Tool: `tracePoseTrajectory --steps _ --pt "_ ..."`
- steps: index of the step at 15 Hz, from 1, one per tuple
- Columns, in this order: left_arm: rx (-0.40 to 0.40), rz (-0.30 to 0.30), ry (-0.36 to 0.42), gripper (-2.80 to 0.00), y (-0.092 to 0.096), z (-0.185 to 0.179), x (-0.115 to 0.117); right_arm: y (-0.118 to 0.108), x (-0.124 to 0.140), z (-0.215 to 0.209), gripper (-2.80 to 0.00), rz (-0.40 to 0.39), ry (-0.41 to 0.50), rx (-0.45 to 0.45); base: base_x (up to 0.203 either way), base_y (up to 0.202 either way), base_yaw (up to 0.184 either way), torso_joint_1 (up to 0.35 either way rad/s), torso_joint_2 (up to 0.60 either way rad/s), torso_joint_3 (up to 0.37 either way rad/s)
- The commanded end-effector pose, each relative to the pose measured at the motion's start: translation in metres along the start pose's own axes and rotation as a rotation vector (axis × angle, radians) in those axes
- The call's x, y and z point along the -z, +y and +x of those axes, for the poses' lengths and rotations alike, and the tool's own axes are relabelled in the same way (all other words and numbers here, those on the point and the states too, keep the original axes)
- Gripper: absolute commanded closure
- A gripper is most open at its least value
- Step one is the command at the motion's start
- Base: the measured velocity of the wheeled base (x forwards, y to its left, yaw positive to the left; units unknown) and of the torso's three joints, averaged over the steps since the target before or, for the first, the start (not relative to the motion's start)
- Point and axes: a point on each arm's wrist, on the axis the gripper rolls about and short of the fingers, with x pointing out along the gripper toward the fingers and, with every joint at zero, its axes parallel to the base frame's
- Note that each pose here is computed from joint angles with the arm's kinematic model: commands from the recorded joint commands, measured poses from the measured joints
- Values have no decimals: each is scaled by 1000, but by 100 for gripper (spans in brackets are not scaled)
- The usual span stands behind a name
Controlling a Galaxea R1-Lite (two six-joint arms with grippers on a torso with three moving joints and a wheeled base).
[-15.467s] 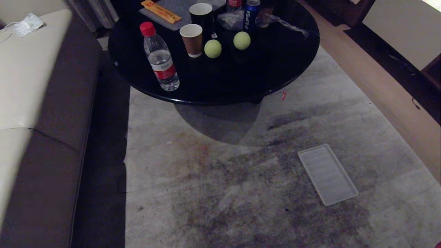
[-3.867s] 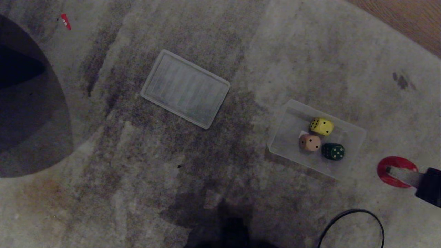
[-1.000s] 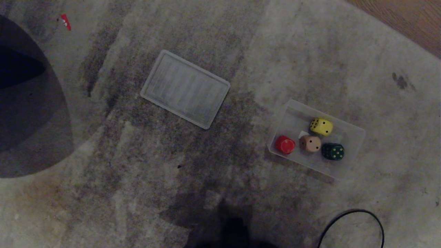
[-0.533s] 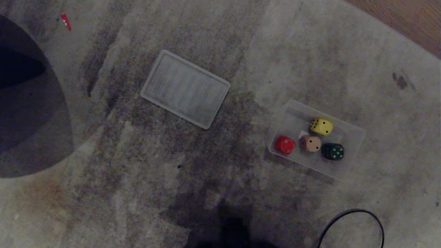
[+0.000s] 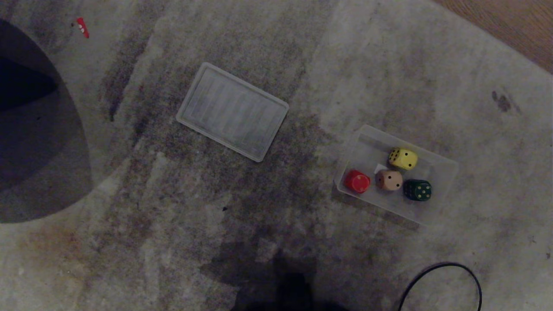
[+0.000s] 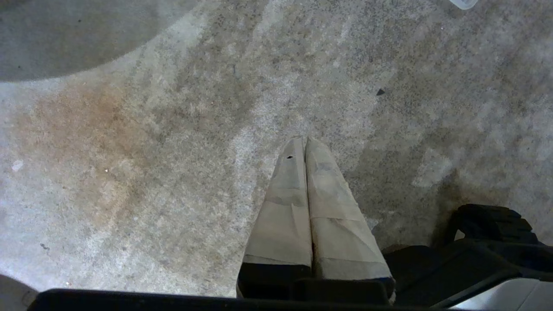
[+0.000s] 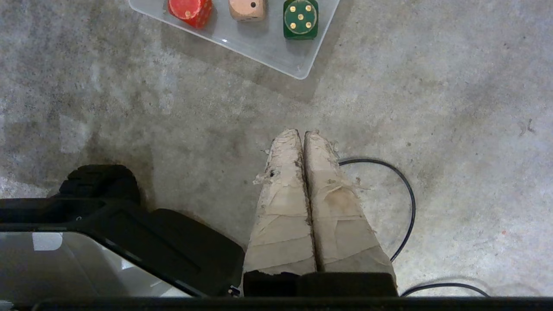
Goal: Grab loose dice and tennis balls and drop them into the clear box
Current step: Pick up the ball on the table
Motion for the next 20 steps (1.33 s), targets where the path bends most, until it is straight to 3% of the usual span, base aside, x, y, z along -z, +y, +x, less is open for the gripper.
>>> tracePoseTrajectory --steps 1,7,11,20 --pt "-1 -1 3 0 0 0 0 0 0 0 0 0 2 -1 0 0 0 0 0 0" --pt "-7 -27 1 0 0 0 0 0 0 0 0 0 4 -1 0 0 0 2 2 120" --pt "-1 2 5 0 0 0 1 0 0 0 0 0 4 -1 0 0 0 3 4 197" --pt "1 3 4 0 0 0 1 0 0 0 0 0 4 -1 0 0 0 2 1 206"
